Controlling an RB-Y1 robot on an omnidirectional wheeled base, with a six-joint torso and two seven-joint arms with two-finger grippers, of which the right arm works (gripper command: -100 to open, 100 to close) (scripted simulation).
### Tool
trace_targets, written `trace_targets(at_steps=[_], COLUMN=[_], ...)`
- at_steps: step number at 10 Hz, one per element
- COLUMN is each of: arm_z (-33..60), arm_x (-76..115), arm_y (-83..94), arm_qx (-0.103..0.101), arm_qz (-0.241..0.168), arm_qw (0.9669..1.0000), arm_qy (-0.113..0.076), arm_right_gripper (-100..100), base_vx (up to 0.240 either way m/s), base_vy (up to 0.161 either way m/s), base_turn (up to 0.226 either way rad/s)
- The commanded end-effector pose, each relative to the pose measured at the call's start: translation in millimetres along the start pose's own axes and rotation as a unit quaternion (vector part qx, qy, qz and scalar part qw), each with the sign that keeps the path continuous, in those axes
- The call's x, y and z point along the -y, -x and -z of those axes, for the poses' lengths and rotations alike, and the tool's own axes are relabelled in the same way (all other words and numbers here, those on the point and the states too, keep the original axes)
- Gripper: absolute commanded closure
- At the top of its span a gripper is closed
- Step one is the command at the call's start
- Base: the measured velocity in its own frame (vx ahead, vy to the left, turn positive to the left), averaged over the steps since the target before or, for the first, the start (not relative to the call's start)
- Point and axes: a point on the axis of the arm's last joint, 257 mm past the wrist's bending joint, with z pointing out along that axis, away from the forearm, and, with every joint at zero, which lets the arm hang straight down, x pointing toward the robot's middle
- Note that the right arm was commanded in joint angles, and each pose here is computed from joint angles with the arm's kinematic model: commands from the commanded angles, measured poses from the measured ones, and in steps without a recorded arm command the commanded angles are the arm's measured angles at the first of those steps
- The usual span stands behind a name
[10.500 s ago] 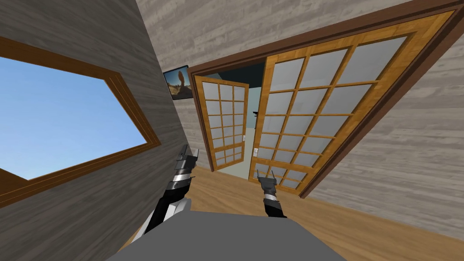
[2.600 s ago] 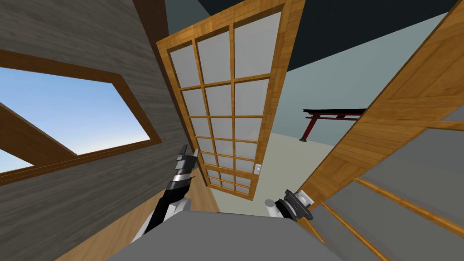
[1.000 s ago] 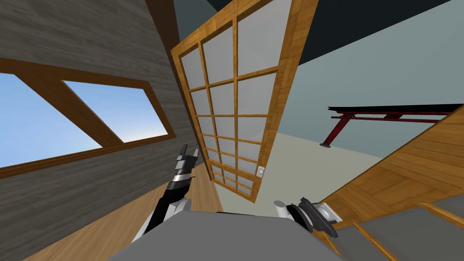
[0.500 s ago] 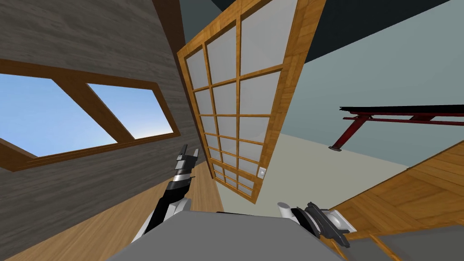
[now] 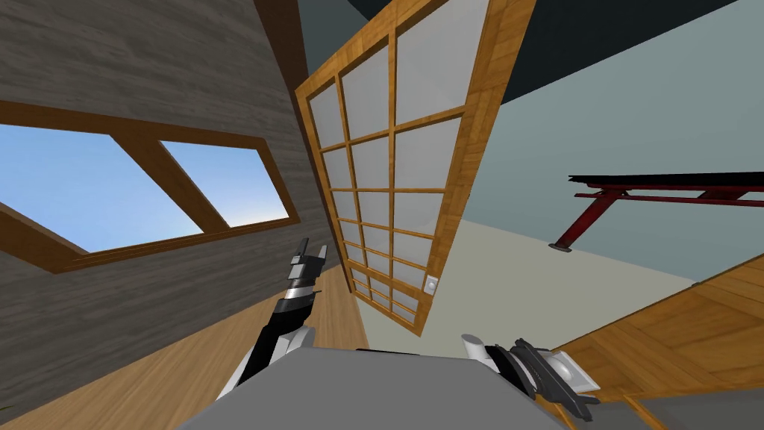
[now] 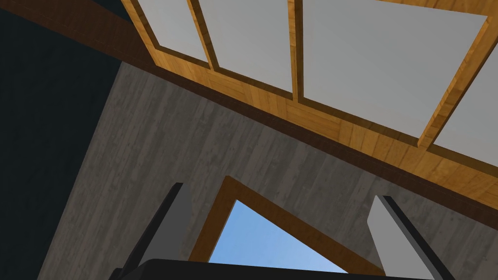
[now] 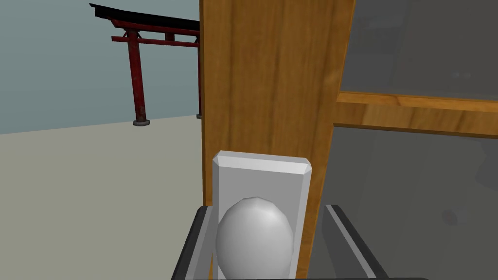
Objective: Push the door open
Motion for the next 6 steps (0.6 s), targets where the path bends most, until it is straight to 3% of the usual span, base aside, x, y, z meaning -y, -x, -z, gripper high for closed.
trace_targets(at_steps=[1, 3, 6], arm_z=[-8.1, -13.0, -13.0], arm_x=[-24.8, -35.6, -35.6], arm_y=[-1.7, -0.4, -0.4], arm_qx=[-0.007, -0.005, -0.005], arm_qz=[0.003, 0.003, 0.003], arm_qw=[0.9996, 0.999, 0.999], arm_qy=[0.027, 0.043, 0.043], arm_right_gripper=[100, 100, 100], base_vx=[-0.026, -0.002, 0.004], base_vy=[-0.046, -0.043, -0.004], base_turn=[0.093, 0.104, -0.017])
